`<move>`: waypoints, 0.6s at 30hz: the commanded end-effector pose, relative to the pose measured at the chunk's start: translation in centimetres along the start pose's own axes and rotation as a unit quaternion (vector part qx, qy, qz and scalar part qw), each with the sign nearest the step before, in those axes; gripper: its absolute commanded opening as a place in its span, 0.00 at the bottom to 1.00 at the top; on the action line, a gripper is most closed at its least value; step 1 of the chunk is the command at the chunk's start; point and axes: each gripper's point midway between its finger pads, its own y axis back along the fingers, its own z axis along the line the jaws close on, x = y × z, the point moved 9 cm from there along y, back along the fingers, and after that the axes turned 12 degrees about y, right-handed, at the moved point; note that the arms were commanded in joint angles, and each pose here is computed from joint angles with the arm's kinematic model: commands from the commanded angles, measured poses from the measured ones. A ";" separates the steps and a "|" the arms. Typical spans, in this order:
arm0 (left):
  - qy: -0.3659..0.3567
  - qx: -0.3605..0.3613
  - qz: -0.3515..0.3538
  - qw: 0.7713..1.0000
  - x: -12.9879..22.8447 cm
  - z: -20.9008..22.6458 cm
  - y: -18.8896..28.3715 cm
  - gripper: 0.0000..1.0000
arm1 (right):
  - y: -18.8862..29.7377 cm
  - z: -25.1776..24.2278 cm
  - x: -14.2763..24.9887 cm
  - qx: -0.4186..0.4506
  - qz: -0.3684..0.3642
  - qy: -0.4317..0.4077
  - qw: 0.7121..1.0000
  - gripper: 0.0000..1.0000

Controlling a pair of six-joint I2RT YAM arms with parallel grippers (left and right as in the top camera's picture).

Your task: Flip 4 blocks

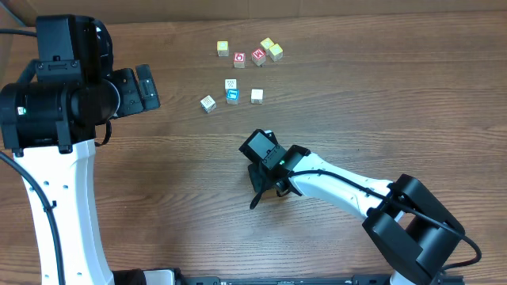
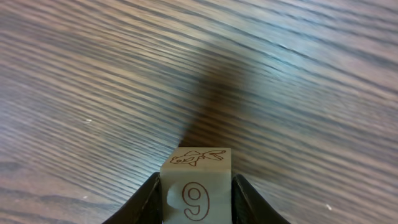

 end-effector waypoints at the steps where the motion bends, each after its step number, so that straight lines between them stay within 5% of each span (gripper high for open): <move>1: 0.009 -0.003 -0.005 1.000 -0.1 -0.1 0.2 1.00 | 0.4 -0.6 0.0 0.035 0.004 -0.054 0.998 0.31; 18: 0.009 -0.003 -0.005 1.000 -0.1 -0.1 0.2 1.00 | 1.2 -0.4 -1.2 0.039 -0.013 -0.102 0.994 0.41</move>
